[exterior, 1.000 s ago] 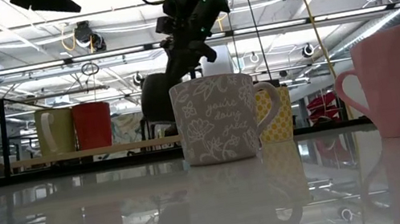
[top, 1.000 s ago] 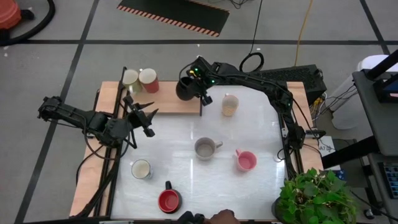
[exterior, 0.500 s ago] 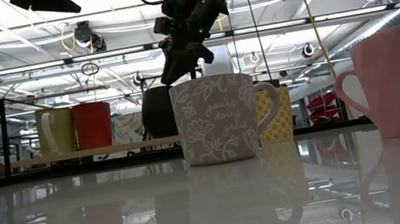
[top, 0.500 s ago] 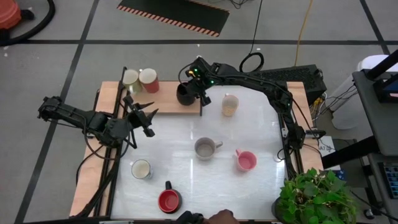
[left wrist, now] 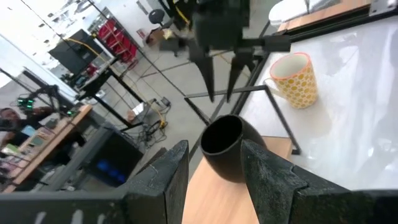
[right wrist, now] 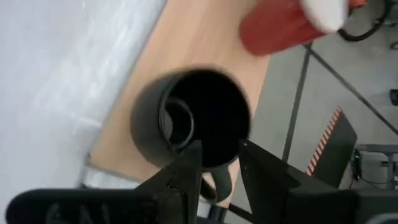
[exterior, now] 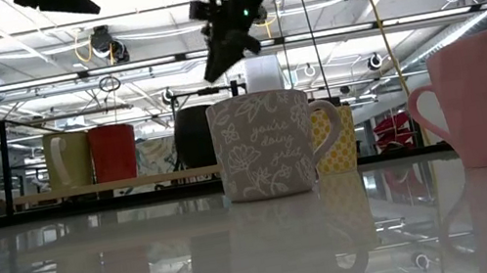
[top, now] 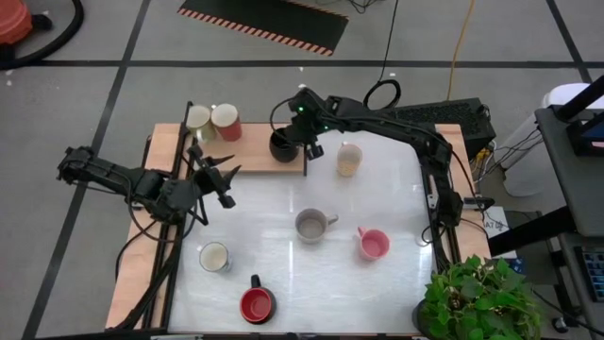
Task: Place coffee mugs
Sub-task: Put the black mug on the shelf
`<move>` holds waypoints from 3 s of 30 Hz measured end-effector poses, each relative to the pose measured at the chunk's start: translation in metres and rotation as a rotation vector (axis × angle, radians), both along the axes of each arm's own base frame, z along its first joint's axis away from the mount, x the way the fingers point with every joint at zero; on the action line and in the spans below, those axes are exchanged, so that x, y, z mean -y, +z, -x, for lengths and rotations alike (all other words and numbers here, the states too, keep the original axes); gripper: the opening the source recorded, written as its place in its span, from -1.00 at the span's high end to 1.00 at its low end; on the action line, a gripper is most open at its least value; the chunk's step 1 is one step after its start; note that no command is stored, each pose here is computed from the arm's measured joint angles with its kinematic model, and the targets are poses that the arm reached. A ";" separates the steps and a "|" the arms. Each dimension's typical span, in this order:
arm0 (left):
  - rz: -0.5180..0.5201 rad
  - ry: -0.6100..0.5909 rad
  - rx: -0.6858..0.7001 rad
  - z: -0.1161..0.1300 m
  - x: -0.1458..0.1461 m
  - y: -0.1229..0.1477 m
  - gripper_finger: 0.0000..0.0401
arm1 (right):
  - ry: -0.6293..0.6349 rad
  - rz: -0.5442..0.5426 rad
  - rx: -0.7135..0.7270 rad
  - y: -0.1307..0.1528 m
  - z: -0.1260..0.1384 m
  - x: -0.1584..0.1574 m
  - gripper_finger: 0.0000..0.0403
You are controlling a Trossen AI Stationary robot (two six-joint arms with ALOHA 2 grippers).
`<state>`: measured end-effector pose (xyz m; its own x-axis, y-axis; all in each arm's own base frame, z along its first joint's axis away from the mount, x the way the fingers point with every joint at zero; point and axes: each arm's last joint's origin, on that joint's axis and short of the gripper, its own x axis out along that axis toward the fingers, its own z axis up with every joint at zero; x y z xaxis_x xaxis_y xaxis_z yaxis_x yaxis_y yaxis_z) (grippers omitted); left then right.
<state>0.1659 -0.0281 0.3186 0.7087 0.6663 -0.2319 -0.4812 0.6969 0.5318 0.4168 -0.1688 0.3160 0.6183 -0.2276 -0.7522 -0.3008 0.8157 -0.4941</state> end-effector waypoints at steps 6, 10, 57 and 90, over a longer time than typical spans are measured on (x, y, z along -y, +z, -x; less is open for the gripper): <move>0.061 -0.060 0.027 -0.011 -0.009 -0.004 0.24 | -0.086 -0.039 0.058 0.015 0.000 -0.020 0.50; 0.136 -0.137 -0.017 -0.025 -0.017 -0.015 0.24 | -0.225 -0.103 0.090 0.020 0.000 -0.034 0.50; 0.287 0.038 -0.222 -0.129 -0.145 -0.146 0.69 | -0.286 0.233 0.603 -0.019 0.175 -0.191 0.50; 0.362 -0.199 -0.078 -0.153 -0.156 -0.176 0.69 | -0.271 0.236 0.622 -0.017 0.174 -0.193 0.50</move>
